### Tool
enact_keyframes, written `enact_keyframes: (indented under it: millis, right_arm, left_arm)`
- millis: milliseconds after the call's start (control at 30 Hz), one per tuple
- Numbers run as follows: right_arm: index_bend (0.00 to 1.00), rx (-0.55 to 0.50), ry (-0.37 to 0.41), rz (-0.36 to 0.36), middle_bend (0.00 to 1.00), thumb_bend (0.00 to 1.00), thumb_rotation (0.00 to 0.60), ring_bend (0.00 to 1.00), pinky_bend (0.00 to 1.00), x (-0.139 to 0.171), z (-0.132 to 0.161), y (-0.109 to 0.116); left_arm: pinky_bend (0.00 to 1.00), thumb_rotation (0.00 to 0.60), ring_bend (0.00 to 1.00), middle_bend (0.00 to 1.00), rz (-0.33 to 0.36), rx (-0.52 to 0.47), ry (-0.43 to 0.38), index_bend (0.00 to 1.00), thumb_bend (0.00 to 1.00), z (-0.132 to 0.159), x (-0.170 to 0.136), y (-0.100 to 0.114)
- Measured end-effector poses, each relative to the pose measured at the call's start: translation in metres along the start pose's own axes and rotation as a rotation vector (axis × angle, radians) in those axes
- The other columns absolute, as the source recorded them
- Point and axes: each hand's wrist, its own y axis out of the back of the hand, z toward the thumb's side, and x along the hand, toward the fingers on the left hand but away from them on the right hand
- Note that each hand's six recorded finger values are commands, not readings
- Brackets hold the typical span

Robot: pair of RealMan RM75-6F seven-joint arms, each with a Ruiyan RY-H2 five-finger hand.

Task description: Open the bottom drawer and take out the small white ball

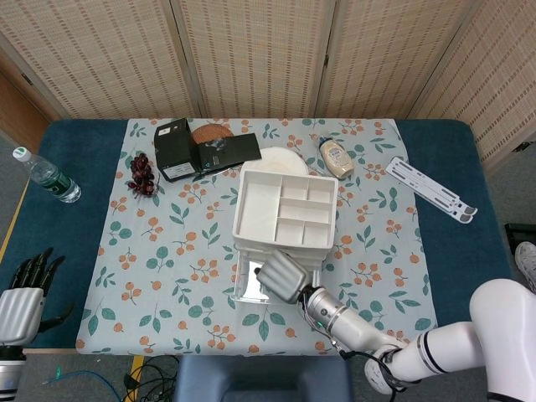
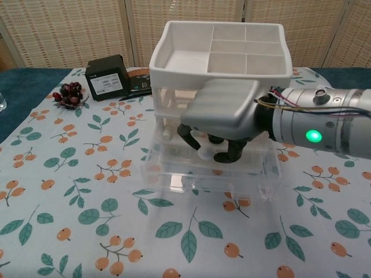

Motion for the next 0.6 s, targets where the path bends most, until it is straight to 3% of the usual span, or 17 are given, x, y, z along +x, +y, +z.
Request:
enact_keyframes:
  millis: [433, 600]
  right_arm:
    - [0.52, -0.061, -0.068, -0.186, 1.00, 0.41, 0.600, 1.00, 1.00, 0.059, -0.021, 0.042]
    - [0.52, -0.077, -0.129, -0.191, 1.00, 0.41, 0.600, 1.00, 1.00, 0.093, -0.038, 0.036]
  left_arm:
    - [0.07, 0.600, 0.05, 0.00, -0.002, 0.002, -0.030, 0.11, 0.25, 0.010, 0.006, 0.001]
    - [0.07, 0.600, 0.05, 0.00, -0.003, 0.002, -0.039, 0.11, 0.25, 0.014, 0.008, 0.001]
